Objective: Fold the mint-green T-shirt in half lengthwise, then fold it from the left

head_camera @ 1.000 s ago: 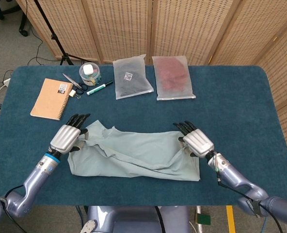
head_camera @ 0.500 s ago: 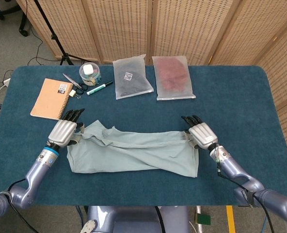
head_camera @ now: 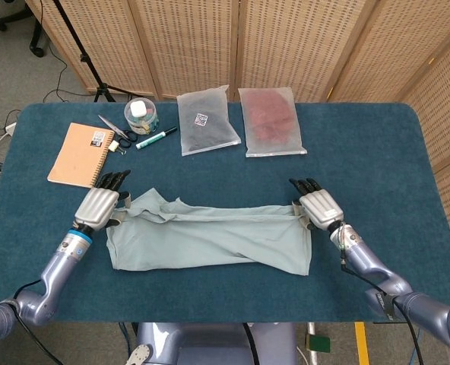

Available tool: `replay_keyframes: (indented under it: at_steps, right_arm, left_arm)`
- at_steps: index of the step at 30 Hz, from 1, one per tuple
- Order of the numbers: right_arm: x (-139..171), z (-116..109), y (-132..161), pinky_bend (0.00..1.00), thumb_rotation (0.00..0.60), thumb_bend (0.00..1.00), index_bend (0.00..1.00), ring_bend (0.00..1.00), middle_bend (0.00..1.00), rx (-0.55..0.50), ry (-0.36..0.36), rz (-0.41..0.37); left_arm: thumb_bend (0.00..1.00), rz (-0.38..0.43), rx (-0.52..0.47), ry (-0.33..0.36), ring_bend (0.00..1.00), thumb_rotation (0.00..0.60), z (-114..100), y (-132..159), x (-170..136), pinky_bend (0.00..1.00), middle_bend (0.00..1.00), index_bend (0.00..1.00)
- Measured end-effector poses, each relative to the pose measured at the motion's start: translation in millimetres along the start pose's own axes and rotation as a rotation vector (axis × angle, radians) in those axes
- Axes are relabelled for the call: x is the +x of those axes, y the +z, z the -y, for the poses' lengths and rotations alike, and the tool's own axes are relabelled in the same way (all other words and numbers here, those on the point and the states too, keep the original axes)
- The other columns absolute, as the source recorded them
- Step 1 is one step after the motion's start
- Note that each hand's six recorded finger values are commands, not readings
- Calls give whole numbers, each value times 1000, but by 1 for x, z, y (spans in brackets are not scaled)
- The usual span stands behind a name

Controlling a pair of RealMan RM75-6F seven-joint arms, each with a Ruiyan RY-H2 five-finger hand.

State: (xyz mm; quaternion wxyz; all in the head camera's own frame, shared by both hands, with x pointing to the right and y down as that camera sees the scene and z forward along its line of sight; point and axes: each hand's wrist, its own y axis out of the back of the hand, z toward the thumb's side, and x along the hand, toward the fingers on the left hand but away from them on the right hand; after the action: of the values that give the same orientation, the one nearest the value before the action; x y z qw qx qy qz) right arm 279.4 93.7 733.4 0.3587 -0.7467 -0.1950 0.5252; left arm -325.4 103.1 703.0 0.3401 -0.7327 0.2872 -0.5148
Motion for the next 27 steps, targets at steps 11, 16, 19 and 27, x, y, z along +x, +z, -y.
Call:
replay_keyframes:
  at_steps: [11, 16, 19, 27]
  right_arm:
    - [-15, 0, -4, 0, 600, 569, 669, 0, 0, 1, 3, 41]
    - [-16, 2, -11, 0, 600, 565, 363, 0, 0, 31, 15, 73]
    - [-15, 3, -15, 0, 600, 519, 35, 0, 0, 49, 28, 89]
    - [-10, -2, -19, 0, 600, 414, 0, 0, 0, 60, 12, 118]
  left_arm:
    - [598, 1, -11, 4, 0, 600, 3, 2, 1, 0, 0, 731]
    - [598, 2, -9, 5, 0, 600, 3, 4, 3, 0, 0, 731]
    - [598, 4, -8, 5, 0, 600, 4, 6, 4, 0, 0, 731]
    - [598, 4, -5, 7, 0, 600, 5, 8, 6, 0, 0, 731]
